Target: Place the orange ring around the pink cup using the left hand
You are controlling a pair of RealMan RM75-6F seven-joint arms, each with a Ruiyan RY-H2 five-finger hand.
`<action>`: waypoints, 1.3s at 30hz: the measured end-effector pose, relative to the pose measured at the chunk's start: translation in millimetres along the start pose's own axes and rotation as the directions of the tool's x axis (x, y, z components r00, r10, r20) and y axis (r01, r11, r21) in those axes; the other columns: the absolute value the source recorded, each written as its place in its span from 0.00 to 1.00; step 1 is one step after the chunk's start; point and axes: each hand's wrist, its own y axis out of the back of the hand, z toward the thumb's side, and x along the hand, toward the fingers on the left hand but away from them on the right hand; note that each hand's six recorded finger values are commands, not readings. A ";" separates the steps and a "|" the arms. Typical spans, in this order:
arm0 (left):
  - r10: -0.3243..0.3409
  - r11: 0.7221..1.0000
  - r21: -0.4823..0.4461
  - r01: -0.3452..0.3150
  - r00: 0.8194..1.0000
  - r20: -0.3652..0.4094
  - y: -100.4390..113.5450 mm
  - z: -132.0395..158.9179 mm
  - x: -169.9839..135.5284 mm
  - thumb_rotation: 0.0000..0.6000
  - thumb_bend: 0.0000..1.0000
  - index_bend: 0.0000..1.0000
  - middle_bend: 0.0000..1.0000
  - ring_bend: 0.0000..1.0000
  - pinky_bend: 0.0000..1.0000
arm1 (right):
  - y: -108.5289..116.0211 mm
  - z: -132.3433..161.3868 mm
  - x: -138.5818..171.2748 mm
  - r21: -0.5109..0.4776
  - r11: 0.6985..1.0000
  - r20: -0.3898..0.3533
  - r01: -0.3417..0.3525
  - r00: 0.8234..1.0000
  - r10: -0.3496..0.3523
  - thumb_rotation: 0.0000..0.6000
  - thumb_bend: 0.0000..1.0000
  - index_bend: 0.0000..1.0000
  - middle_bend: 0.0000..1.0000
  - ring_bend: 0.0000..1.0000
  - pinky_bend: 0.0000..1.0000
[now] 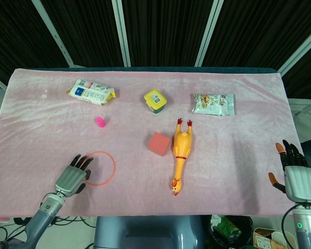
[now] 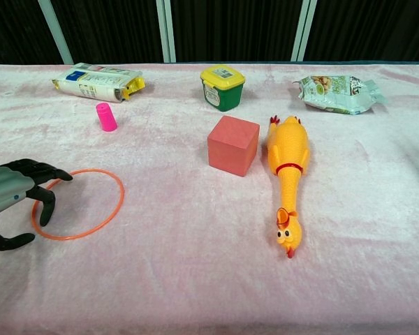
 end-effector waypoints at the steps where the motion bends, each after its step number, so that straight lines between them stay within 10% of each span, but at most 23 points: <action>1: -0.001 1.000 0.000 0.001 1.000 -0.001 -0.2 -0.3 0.3 1.00 0.34 0.52 0.08 0.00 0.00 | 0.0 0.1 -0.3 0.000 1.000 0.000 0.000 1.000 0.000 1.00 0.23 0.00 0.00 0.00 0.18; 39: -0.022 1.000 -0.004 0.022 1.000 -0.007 -1.1 0.0 3.9 1.00 0.39 0.53 0.08 0.00 0.00 | -7.1 5.6 0.3 0.002 1.000 -0.010 -0.017 1.000 0.017 1.00 0.23 0.00 0.00 0.00 0.18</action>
